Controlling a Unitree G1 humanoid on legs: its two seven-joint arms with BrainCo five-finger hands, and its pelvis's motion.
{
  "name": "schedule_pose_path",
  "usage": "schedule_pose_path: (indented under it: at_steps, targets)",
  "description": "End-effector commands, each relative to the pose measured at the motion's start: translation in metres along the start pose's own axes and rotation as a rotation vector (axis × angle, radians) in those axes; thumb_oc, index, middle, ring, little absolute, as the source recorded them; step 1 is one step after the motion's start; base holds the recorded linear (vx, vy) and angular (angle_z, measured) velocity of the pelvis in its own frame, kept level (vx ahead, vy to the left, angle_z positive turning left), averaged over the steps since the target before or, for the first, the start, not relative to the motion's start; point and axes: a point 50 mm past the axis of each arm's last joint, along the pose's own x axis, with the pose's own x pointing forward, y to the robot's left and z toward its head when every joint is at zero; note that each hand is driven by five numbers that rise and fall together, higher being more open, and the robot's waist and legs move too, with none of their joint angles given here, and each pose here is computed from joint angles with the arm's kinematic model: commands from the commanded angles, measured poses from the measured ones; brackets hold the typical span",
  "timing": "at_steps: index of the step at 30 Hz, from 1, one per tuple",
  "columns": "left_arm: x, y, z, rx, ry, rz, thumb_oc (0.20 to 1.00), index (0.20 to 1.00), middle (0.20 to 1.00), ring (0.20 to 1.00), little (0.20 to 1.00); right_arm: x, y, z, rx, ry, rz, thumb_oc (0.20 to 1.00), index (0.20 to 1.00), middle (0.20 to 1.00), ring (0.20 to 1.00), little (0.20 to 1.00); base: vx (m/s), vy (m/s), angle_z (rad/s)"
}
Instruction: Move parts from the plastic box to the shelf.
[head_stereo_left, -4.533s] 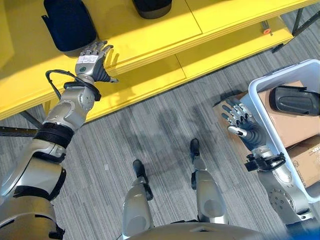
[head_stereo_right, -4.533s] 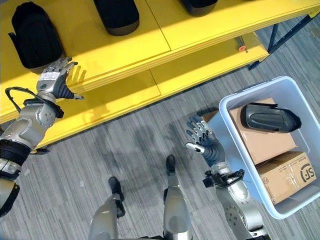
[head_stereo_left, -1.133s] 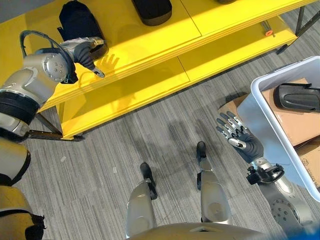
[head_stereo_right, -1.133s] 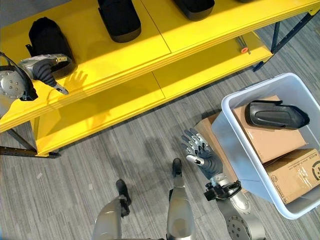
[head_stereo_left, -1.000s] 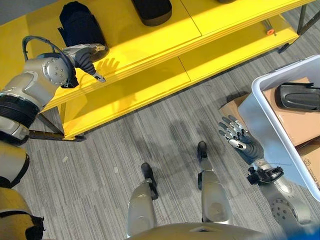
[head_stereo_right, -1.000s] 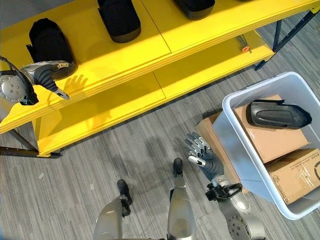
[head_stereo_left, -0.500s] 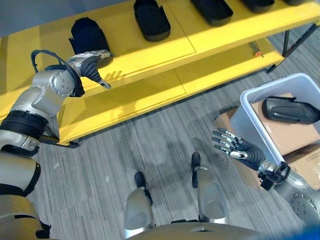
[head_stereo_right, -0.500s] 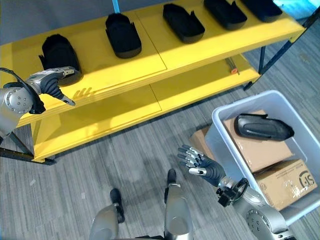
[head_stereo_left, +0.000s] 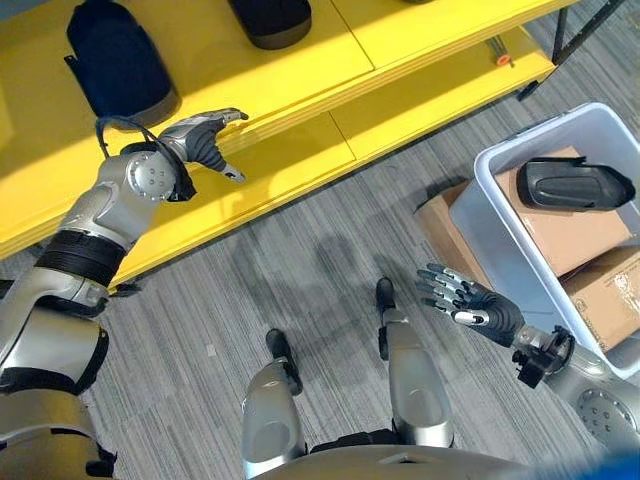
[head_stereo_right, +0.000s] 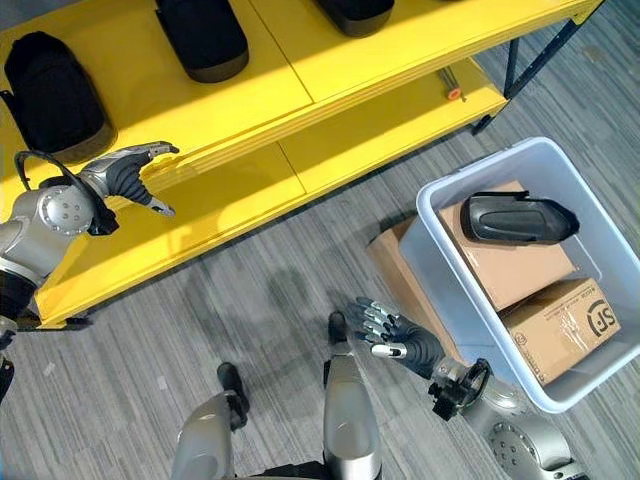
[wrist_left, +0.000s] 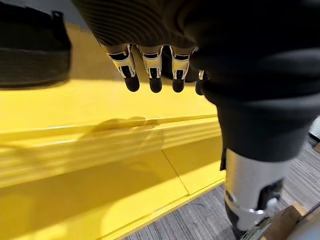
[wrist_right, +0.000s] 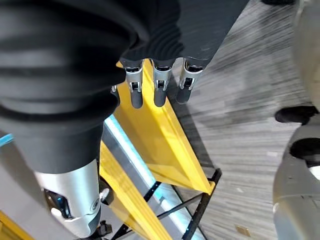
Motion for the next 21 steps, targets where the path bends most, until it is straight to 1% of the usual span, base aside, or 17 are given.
schedule_pose_path:
  at_steps: [1, 16, 21]
  targets:
    - [-0.019, 0.021, -0.028, -0.033, 0.084, 0.119, 1.000, 1.000, 1.000, 1.000, 1.000, 0.000, 0.002, 0.008, -0.023, -0.042, 0.029, 1.000, 1.000, 1.000, 1.000, 1.000, 0.01, 0.025, -0.06]
    - [-0.045, 0.059, -0.058, 0.013, 0.207, 0.203, 1.000, 1.000, 1.000, 1.000, 1.000, -0.001, 0.003, -0.001, 0.008, -0.013, 0.053, 1.000, 1.000, 1.000, 1.000, 1.000, 0.02, 0.044, -0.01]
    - [-0.045, 0.062, -0.061, 0.024, 0.222, 0.203, 1.000, 1.000, 1.000, 1.000, 1.000, -0.002, 0.002, -0.002, 0.012, -0.011, 0.052, 1.000, 1.000, 1.000, 1.000, 1.000, 0.01, 0.016, 0.00]
